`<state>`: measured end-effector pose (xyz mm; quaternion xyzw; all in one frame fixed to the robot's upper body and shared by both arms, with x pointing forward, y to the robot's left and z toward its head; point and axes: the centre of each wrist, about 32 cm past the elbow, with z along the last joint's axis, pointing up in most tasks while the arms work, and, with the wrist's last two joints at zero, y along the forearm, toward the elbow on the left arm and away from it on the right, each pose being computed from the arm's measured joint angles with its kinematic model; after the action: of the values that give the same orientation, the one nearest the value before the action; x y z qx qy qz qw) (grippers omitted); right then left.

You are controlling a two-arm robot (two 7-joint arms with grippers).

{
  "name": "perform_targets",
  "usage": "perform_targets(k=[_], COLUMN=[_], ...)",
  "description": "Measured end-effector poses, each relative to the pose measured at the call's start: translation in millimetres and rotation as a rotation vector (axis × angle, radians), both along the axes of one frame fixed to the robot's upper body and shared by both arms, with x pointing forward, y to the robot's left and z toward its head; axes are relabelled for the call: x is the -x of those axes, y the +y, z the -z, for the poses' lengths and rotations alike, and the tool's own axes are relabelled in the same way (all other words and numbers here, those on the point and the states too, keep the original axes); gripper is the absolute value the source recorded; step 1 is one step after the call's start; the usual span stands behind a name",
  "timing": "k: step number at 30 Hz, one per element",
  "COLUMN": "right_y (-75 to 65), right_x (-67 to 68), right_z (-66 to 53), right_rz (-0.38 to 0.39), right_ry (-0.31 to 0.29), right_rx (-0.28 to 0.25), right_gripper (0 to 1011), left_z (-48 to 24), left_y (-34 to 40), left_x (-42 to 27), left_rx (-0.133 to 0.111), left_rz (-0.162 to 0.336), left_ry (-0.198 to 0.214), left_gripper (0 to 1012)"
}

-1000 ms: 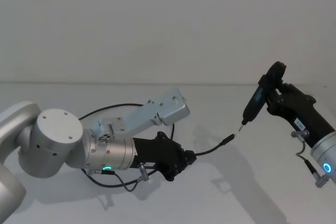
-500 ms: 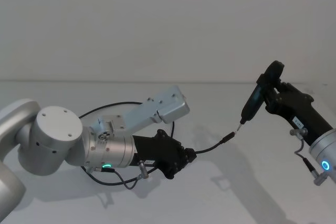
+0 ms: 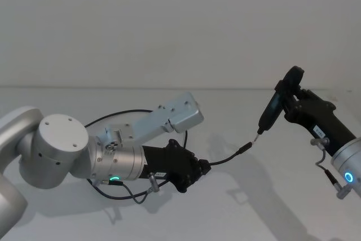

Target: Pick up the data cable with the one hand.

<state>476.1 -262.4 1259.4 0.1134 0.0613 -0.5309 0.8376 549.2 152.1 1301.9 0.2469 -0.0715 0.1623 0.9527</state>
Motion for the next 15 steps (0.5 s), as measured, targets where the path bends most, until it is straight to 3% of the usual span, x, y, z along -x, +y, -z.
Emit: perform_targets(k=[15], right_y=[-0.4], right_x=[-1.7], right_z=[0.6], right_rz=[-0.001], right_ry=[0.008], right_rx=[0.003], right_gripper=[279], left_z=[0.0], left_y=[0.0], left_x=[0.0], left_rx=[0.0], left_rz=[0.0], left_ry=[0.0], left_gripper=[40])
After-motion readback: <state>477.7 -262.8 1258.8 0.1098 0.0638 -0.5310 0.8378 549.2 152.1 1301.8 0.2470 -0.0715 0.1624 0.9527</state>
